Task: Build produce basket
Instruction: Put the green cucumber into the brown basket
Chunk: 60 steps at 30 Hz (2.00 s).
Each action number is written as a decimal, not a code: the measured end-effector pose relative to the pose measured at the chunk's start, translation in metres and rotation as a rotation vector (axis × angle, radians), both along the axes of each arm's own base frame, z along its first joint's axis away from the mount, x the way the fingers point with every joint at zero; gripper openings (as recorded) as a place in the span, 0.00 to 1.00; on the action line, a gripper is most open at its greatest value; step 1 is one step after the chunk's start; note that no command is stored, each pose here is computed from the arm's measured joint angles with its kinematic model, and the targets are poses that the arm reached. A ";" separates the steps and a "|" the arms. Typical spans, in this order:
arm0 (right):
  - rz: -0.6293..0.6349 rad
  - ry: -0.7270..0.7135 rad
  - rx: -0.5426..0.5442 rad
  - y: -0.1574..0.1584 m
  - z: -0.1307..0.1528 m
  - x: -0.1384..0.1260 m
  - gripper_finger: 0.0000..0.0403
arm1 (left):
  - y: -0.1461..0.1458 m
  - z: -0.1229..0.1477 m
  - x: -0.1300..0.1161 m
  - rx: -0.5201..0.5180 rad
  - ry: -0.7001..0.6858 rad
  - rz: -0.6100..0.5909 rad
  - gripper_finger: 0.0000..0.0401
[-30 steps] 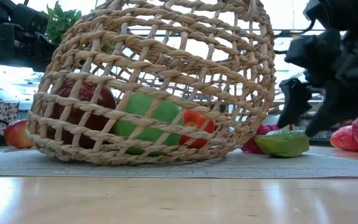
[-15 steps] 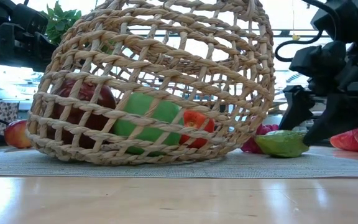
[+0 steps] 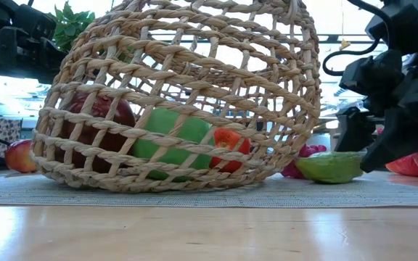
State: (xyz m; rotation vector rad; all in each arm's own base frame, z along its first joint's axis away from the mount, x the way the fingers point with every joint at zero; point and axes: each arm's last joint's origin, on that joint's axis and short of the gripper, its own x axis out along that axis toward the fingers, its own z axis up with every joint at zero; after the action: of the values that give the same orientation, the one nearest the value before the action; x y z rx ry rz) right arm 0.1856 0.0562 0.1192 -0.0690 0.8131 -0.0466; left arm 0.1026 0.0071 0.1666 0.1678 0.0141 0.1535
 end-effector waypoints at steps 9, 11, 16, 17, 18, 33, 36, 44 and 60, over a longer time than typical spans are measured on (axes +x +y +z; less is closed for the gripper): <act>0.014 0.009 0.034 0.001 0.000 0.000 0.63 | 0.000 0.000 0.000 0.000 0.000 0.000 0.40; 0.020 0.015 0.065 0.002 0.000 0.000 0.57 | 0.000 0.000 0.000 0.000 0.000 0.000 0.40; 0.043 0.026 0.098 0.003 -0.001 -0.001 0.46 | 0.000 0.000 0.000 0.000 0.000 0.000 0.40; 0.041 0.026 0.100 0.003 -0.001 -0.001 0.44 | 0.000 0.000 0.000 0.000 0.000 0.000 0.40; 0.036 0.026 0.105 0.003 -0.001 -0.001 0.44 | 0.000 0.000 0.000 0.000 0.000 0.000 0.40; 0.040 0.037 0.347 0.011 0.012 0.009 0.43 | 0.000 0.000 0.000 0.000 0.000 0.000 0.40; 0.053 0.056 0.379 0.014 0.019 0.013 0.43 | 0.000 0.000 0.000 0.000 0.000 0.000 0.40; -0.044 0.342 0.350 0.016 0.053 0.017 0.43 | 0.000 0.000 0.000 0.000 0.001 0.000 0.40; -0.210 0.346 0.085 0.021 0.186 0.018 0.43 | 0.000 0.000 0.000 0.000 0.000 0.000 0.40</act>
State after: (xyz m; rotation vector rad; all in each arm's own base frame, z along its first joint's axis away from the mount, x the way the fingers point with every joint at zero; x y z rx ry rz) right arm 0.2038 0.0769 0.3047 0.0918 1.1649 -0.2022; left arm 0.1026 0.0071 0.1667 0.1680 0.0139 0.1537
